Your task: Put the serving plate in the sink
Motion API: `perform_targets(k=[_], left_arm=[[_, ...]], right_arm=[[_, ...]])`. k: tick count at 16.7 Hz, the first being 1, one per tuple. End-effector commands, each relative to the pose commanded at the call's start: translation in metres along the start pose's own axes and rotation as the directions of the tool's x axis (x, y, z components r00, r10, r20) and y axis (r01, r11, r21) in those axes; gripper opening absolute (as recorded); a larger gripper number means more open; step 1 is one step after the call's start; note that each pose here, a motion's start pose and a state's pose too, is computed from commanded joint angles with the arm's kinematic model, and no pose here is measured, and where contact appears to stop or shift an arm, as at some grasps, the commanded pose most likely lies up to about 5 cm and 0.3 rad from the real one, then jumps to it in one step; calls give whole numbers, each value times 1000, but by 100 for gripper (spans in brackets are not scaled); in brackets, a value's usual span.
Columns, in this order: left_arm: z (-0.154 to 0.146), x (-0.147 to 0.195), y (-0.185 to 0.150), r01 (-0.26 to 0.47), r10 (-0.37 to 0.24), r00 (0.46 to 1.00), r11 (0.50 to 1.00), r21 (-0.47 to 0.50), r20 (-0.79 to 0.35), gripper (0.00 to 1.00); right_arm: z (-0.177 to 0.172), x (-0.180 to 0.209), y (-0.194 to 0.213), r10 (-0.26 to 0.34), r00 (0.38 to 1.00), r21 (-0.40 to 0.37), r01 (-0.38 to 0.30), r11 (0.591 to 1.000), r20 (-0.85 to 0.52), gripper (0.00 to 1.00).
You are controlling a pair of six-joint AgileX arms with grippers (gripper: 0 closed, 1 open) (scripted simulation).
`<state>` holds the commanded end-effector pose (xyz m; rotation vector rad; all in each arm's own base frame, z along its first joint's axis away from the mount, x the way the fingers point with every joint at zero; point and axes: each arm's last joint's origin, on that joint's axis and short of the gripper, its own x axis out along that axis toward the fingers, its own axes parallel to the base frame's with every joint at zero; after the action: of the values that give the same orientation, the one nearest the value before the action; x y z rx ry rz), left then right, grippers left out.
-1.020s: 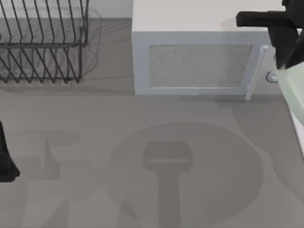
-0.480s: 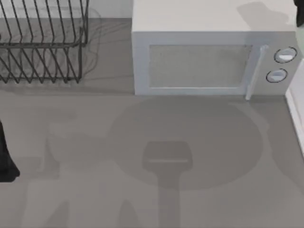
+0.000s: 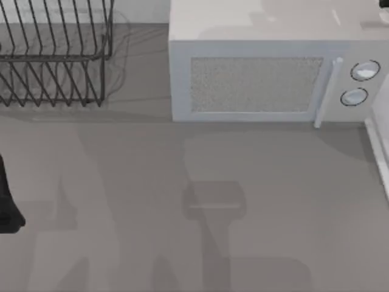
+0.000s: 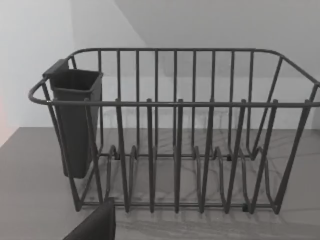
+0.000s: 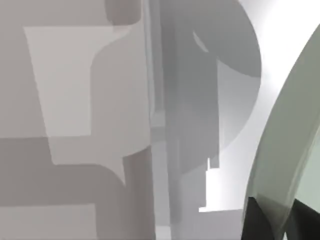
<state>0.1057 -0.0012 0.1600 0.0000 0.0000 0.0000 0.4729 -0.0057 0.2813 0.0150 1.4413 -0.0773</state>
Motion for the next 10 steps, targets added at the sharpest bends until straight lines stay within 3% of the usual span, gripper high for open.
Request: perform_targets(k=[4, 9, 10], left_arm=[[0, 0, 0, 0, 0, 1000, 1000, 0, 0, 100], [0, 0, 0, 0, 0, 1000, 1000, 0, 0, 100], [0, 0, 0, 0, 0, 1000, 1000, 0, 0, 100]], right_arm=[[14, 62, -23, 32, 993, -43, -37, 998, -113, 0], [14, 67, -24, 36, 991, -47, -42, 998, -126, 0], [14, 67, -24, 36, 991, -47, -42, 998, -126, 8]])
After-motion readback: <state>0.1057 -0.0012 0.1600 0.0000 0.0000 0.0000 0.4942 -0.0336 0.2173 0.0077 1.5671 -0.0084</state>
